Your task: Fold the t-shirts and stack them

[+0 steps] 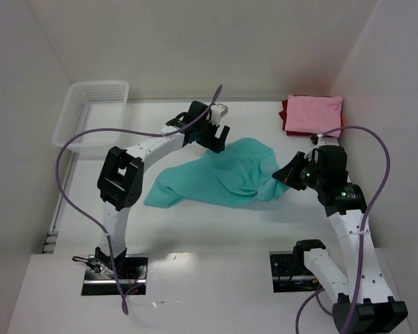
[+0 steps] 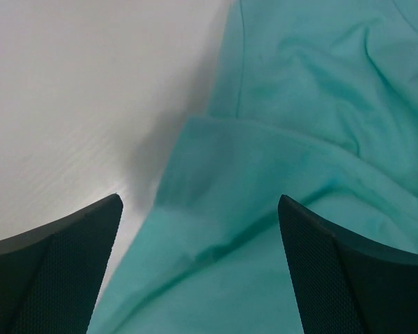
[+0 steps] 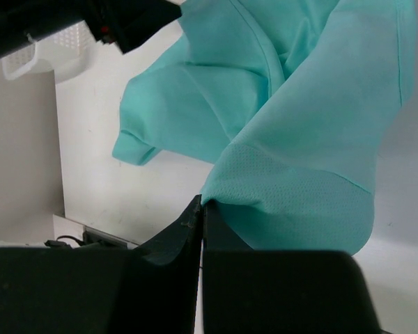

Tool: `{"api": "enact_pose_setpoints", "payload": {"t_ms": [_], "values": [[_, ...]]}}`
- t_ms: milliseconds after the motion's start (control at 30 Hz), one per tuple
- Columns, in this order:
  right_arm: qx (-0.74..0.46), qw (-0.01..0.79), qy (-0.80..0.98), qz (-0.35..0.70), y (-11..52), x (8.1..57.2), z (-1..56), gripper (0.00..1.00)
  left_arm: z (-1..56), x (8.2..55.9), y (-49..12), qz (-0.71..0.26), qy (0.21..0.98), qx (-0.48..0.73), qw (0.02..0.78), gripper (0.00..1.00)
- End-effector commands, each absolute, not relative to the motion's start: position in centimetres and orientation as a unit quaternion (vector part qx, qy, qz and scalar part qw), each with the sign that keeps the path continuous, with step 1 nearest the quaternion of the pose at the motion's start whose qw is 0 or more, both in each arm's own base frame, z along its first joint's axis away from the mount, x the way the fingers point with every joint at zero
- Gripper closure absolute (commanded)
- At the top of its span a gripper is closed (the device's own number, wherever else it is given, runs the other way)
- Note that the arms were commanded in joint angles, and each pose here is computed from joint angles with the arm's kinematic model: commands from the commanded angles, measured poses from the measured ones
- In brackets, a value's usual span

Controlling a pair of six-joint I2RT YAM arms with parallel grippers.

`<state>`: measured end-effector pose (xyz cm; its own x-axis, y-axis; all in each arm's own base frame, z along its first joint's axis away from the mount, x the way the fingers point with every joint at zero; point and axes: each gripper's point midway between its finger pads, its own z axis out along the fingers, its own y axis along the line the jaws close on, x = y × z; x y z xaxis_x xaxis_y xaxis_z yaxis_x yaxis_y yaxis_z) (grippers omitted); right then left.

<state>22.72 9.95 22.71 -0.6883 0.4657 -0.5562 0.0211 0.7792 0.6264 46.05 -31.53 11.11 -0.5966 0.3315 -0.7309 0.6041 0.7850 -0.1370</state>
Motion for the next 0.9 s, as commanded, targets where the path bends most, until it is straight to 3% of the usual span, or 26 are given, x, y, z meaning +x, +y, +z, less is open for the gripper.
{"api": "enact_pose_setpoints", "payload": {"t_ms": [0, 367, 467, 667, 733, 800, 867], "values": [[0.145, 0.379, 0.862, 0.305, 10.1, 22.8, 23.0, 0.99, 10.7, 48.6, -33.2, -0.201, 0.856, 0.286, 0.381, 0.00], [0.150, 0.379, 0.863, 0.297, 9.8, 23.3, 22.7, 0.99, 6.8, 48.1, -35.3, -0.235, 0.861, 0.303, 0.335, 0.00], [0.151, 0.378, 0.864, 0.297, 9.8, 23.3, 22.6, 0.99, 6.3, 47.8, -35.5, -0.242, 0.862, 0.302, 0.327, 0.04], [0.152, 0.373, 0.866, 0.296, 9.8, 23.5, 22.2, 0.99, 6.9, 47.7, -35.6, -0.248, 0.862, 0.296, 0.329, 0.34], [0.150, 0.371, 0.868, 0.294, 9.8, 23.6, 22.0, 0.99, 7.5, 47.7, -35.7, -0.253, 0.861, 0.288, 0.335, 0.52], [0.148, 0.375, 0.867, 0.294, 9.8, 23.8, 22.1, 0.99, 7.7, 47.7, -35.7, -0.254, 0.859, 0.287, 0.338, 0.62], [0.148, 0.375, 0.867, 0.294, 9.8, 23.8, 22.1, 0.99, 7.9, 47.7, -35.7, -0.256, 0.859, 0.285, 0.339, 0.83]]}}
